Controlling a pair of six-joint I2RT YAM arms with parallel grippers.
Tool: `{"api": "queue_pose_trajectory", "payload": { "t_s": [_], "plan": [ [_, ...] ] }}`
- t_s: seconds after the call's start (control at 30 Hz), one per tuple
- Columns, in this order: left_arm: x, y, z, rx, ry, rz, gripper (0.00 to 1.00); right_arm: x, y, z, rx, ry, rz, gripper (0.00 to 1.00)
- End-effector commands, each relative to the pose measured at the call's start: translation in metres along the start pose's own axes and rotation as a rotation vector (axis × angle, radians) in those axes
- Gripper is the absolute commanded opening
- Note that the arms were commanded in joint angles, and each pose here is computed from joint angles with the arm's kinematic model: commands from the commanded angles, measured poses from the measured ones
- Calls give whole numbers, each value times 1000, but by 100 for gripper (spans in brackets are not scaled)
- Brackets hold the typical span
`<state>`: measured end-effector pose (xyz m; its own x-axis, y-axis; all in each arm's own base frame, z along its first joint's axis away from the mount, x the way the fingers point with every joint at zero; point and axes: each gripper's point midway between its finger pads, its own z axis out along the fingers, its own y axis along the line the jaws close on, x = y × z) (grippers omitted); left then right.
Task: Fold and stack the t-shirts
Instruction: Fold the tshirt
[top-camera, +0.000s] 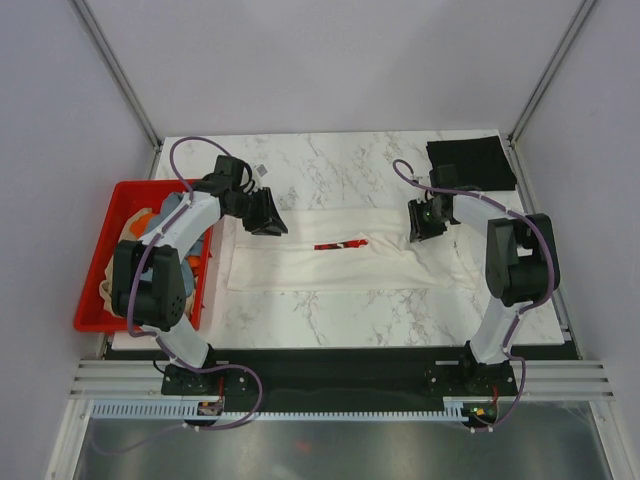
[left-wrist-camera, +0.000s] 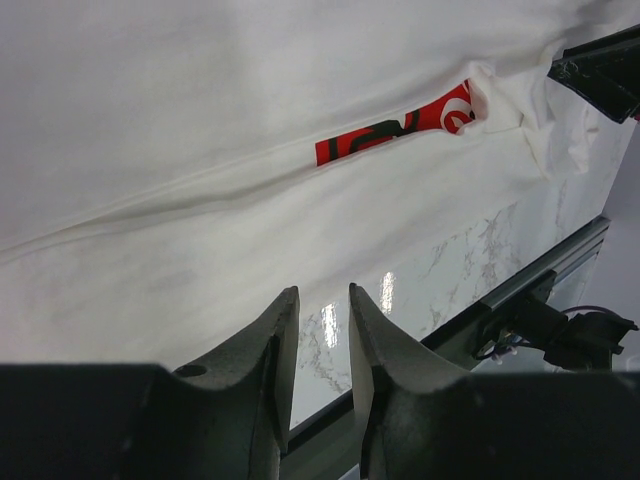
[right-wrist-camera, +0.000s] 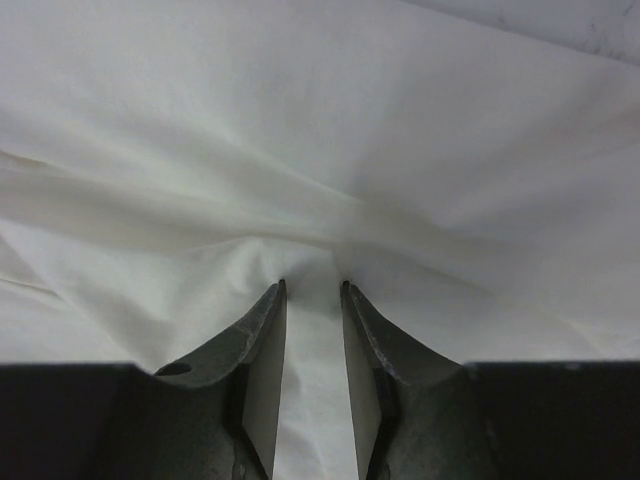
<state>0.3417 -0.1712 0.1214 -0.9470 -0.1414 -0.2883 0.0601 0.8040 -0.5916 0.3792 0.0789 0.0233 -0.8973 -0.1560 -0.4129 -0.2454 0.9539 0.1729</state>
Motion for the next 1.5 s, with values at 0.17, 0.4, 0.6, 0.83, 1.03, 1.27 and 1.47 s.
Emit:
{"api": "queue_pose_trajectory", "payload": {
  "t_s": [0.17, 0.4, 0.6, 0.83, 1.03, 1.27, 1.47],
  "plan": [
    [5, 3, 5, 26, 15, 47, 33, -23, 7, -6, -33, -86, -95, 24],
    [7, 5, 7, 19, 20, 49, 33, -27, 15, -16, -43, -112, -121, 7],
    [9, 8, 12, 22, 38, 39, 32, -31, 35, -44, -53, -177, -187, 6],
    [10, 7, 12, 27, 40, 38, 32, -24, 48, -49, -95, -179, -234, 3],
    [11, 8, 12, 25, 39, 37, 32, -20, 63, -45, -171, -168, -276, 3],
    [12, 7, 13, 27, 45, 34, 32, -30, 62, -38, -132, -176, -350, 3],
    [11, 7, 15, 28, 48, 31, 32, -32, 55, -26, -67, -162, -395, 3]
  ]
}}
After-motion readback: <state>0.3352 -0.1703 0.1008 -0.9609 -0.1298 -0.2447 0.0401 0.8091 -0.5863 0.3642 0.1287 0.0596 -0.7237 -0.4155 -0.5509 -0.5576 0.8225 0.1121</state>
